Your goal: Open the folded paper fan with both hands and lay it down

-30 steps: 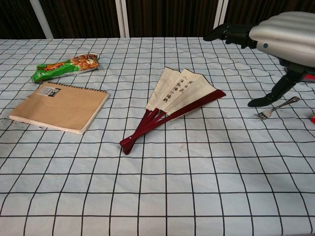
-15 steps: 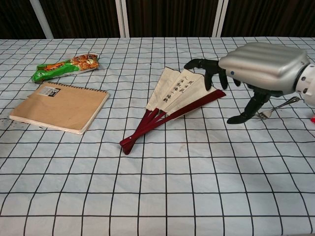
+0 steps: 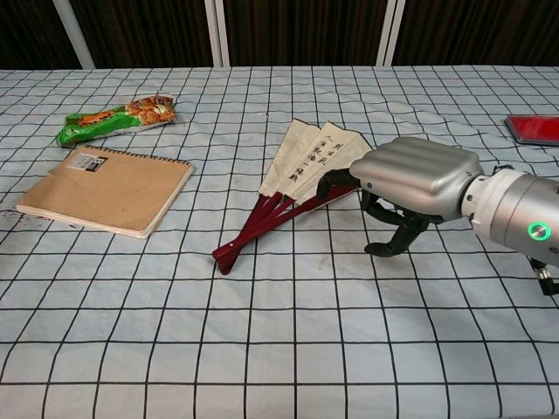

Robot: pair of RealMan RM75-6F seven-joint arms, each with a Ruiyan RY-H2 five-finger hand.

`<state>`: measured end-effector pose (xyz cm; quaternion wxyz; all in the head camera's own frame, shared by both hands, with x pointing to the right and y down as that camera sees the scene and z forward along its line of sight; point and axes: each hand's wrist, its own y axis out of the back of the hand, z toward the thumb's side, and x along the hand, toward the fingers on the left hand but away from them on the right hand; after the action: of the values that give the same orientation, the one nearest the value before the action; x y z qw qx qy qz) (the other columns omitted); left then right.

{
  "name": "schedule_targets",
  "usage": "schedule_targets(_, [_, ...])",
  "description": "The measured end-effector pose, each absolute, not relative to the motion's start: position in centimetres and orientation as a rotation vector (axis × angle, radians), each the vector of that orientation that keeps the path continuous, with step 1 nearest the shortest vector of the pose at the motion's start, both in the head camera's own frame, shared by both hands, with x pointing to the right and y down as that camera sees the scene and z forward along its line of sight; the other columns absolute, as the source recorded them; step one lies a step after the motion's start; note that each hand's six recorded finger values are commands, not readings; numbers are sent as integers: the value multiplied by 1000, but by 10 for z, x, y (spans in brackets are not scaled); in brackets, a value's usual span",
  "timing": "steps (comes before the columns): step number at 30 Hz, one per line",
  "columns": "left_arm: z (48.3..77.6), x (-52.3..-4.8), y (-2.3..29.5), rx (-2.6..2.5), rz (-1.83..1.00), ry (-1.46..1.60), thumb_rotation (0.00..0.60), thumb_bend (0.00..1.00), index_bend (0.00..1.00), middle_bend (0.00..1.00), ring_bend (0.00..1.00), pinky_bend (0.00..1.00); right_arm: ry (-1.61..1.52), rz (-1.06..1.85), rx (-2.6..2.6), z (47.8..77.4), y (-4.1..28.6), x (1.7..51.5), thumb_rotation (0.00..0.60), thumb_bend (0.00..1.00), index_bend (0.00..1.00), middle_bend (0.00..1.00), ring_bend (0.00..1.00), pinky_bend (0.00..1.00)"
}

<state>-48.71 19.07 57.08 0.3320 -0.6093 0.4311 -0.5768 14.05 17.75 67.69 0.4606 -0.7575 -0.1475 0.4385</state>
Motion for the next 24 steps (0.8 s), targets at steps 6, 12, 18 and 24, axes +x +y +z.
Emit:
schedule_targets(6, [569,-487,188,-1590,-1503,1137,600,4,0,0,0,0,-382,1078,-1887,685,179,129,600,222,239,839,917,873])
schedule_targets(12, [569,-483,186,-1600,-1501,1154,600,3,0,0,0,0,-395,1079,-1890,691,175,118,600,222,239,840,917,874])
schedule_targets(18, [570,-486,186,-1592,-1511,1147,600,3,0,0,0,0,-389,1096,-1888,698,172,115,600,228,239,840,917,874])
schedule_targets(24, [570,-488,185,-1591,-1513,1153,600,4,0,0,0,0,-385,1110,-1886,705,172,112,600,231,239,840,917,874])
